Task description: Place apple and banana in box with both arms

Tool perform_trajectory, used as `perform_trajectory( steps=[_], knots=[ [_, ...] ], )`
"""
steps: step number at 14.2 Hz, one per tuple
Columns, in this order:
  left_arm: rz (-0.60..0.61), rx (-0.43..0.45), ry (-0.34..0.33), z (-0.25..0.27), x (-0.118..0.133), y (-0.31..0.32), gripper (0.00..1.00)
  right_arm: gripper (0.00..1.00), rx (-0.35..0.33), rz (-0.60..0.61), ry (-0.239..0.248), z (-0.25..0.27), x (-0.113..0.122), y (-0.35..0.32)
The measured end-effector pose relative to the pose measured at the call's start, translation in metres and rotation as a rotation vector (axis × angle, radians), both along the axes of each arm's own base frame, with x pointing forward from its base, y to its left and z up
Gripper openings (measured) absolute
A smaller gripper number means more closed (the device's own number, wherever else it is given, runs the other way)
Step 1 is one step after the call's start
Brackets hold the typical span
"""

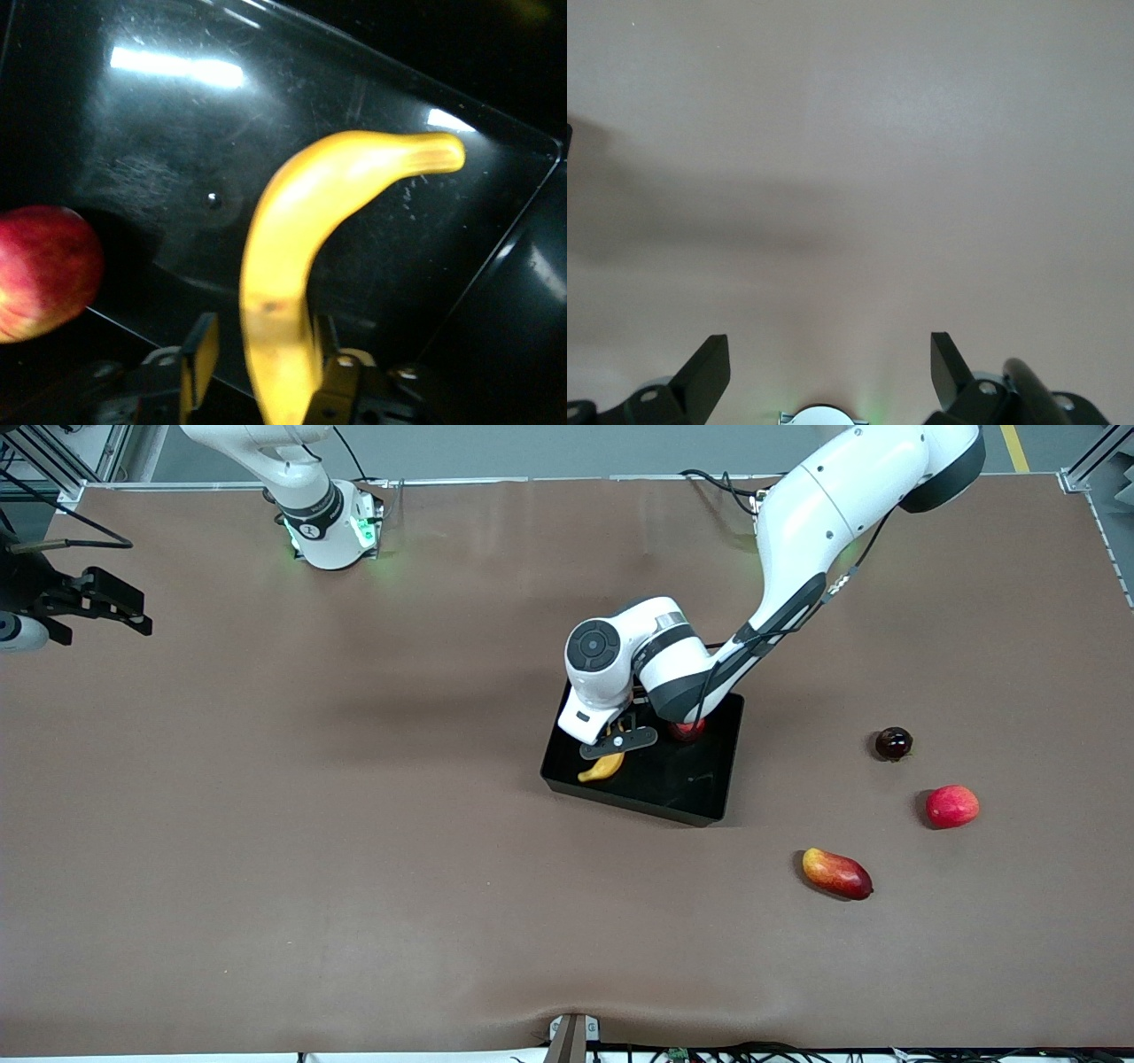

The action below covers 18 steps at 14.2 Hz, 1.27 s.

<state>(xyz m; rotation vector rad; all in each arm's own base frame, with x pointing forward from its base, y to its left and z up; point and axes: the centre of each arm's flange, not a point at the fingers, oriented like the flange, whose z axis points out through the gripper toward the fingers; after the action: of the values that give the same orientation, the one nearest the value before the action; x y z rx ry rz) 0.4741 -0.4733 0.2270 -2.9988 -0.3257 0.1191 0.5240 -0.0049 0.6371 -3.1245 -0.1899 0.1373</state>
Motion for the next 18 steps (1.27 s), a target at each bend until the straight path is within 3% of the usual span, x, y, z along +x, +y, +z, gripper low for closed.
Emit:
perform_trajectory(
  steps=[3, 5, 8, 11, 14, 18],
  knots=[
    [0.023, -0.003, -0.02, 0.011, 0.007, -0.001, 0.87, 1.0, 0.0, 0.0, 0.005, -0.001, 0.0, 0.0],
    [0.062, 0.043, -0.048, 0.041, 0.034, 0.019, 1.0, 1.0, 0.0, 0.0, 0.005, -0.001, 0.0, 0.0],
    [0.077, 0.093, -0.097, 0.137, 0.094, 0.09, 1.0, 1.0, 0.0, 0.001, 0.006, -0.002, 0.0, 0.001],
    [0.102, 0.046, -0.127, 0.232, 0.133, 0.186, 1.0, 1.0, 0.0, 0.002, 0.007, -0.002, 0.0, 0.001],
    [0.066, 0.047, -0.164, 0.294, 0.147, 0.271, 1.0, 1.0, 0.001, 0.003, 0.01, -0.003, 0.0, 0.001],
    [0.001, 0.042, -0.192, 0.355, 0.131, 0.314, 1.0, 1.0, 0.001, 0.002, 0.017, -0.005, 0.0, 0.001]
  ],
)
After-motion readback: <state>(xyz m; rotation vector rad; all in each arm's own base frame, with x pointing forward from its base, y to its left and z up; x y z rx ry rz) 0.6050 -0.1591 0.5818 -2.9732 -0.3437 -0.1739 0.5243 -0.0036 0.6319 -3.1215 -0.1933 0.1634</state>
